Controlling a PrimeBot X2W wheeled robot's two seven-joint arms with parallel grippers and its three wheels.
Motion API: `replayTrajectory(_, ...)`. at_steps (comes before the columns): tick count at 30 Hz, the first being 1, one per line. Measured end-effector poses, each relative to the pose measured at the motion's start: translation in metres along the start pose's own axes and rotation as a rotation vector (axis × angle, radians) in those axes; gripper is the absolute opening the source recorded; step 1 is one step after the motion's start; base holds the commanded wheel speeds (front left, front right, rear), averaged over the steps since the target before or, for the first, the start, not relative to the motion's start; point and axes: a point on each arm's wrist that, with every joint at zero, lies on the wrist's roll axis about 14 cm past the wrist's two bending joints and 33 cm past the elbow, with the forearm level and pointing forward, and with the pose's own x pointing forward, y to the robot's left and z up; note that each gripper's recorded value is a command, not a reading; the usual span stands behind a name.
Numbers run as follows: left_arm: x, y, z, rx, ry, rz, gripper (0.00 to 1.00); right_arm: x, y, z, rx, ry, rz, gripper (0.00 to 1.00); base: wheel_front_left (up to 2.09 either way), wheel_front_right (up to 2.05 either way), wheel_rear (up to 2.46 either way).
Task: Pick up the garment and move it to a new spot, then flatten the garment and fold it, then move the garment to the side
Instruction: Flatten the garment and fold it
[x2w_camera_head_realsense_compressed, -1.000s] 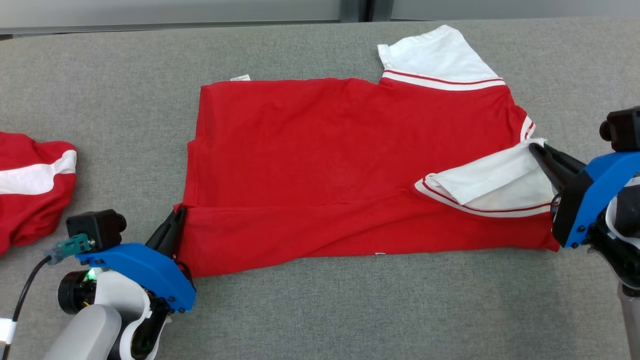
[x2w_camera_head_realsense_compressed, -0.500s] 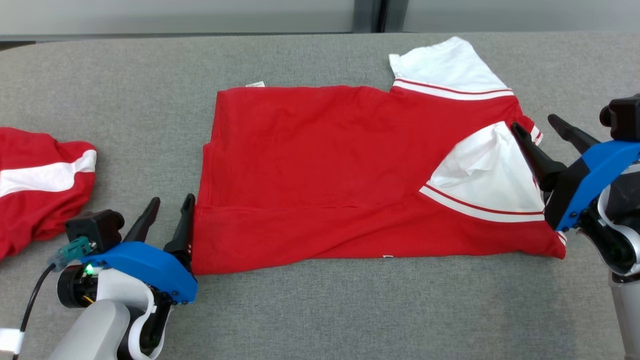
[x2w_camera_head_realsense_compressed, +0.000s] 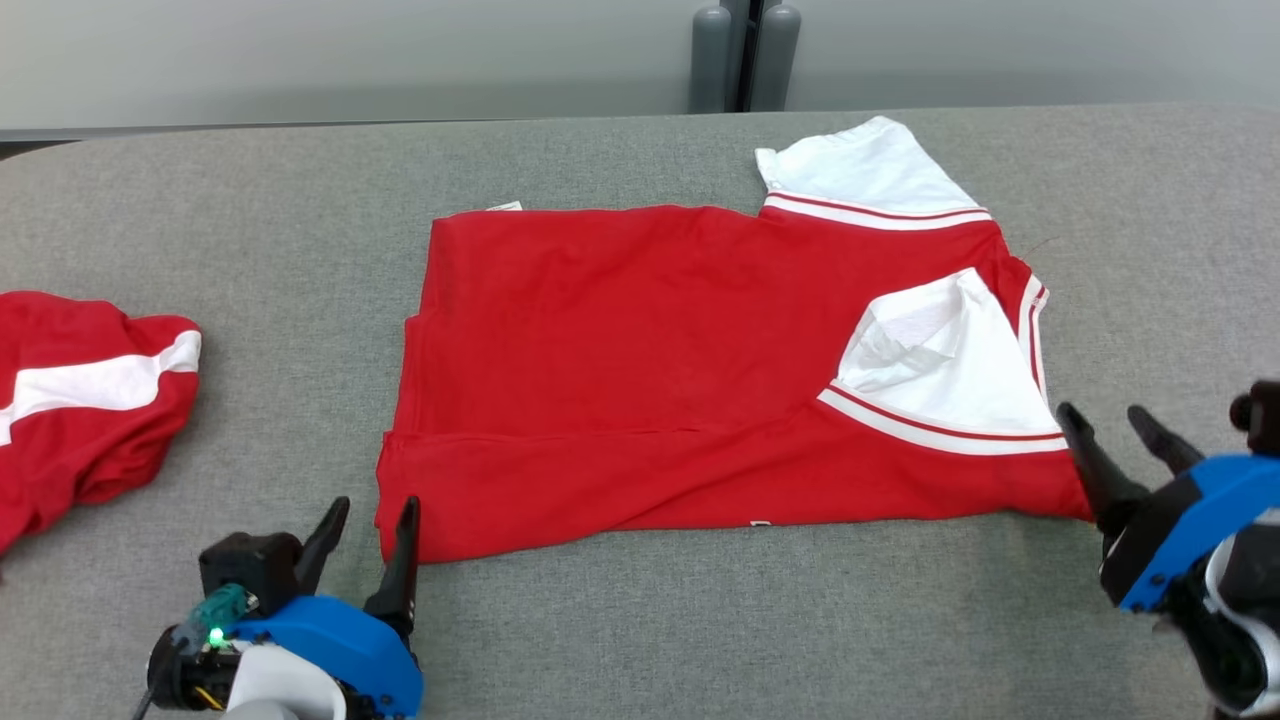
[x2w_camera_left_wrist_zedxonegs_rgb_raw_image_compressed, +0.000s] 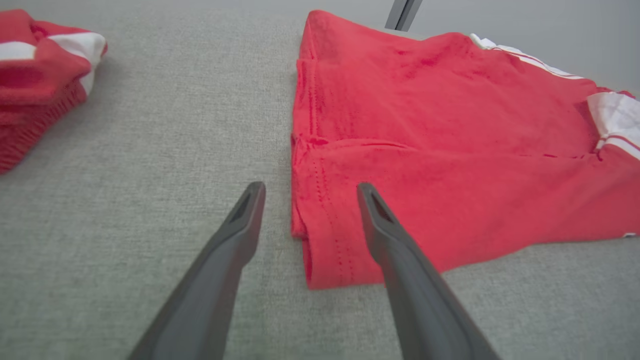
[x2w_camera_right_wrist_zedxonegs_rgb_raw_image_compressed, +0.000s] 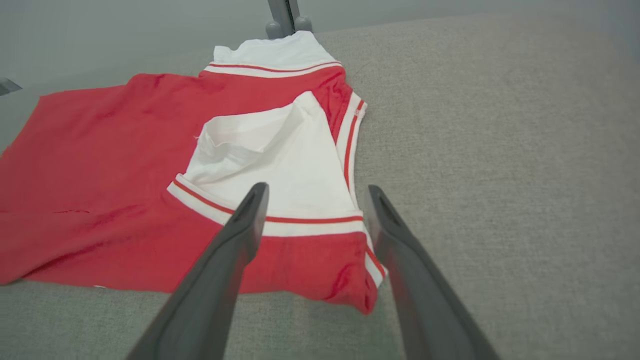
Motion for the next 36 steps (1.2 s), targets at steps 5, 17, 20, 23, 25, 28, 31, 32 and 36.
replayTrajectory(5,0.0,0.004,-0.02,0.029,0.058,0.028,1.0,-0.008,-0.012,-0.021,0.063,-0.008,-0.062,1.0,0.0,0.0,0.0)
replayTrajectory(17,0.013,0.002,-0.036,0.048,0.107,0.032,1.0,0.01,-0.036,-0.061,0.089,0.038,-0.162,1.0,0.0,0.0,0.0)
replayTrajectory(20,0.016,0.001,-0.038,0.046,0.116,0.029,1.0,0.017,-0.03,-0.081,0.105,0.104,-0.148,1.0,0.0,0.0,0.0)
replayTrajectory(23,0.018,0.001,-0.041,0.045,0.125,0.029,1.0,0.023,-0.025,-0.086,0.114,0.121,-0.131,1.0,0.0,0.0,0.0)
replayTrajectory(25,0.019,-0.001,-0.043,0.04,0.134,0.021,1.0,0.026,-0.021,-0.089,0.113,0.136,-0.121,1.0,0.0,0.0,0.0)
replayTrajectory(28,0.02,-0.003,-0.046,0.025,0.156,0.007,0.09,0.028,-0.018,-0.09,0.107,0.139,-0.113,0.0,0.0,0.0,0.0)
replayTrajectory(31,0.02,-0.009,-0.047,0.011,0.164,-0.017,0.0,0.027,-0.016,-0.088,0.098,0.133,-0.106,0.0,0.0,0.0,0.0)
replayTrajectory(32,0.02,-0.011,-0.047,0.003,0.163,-0.022,0.0,0.027,-0.015,-0.086,0.097,0.128,-0.105,0.0,0.0,0.0,0.0)
replayTrajectory(36,0.017,-0.011,-0.041,-0.012,0.133,-0.012,0.0,0.021,-0.017,-0.075,0.084,0.089,-0.112,0.0,0.0,0.0,0.0)
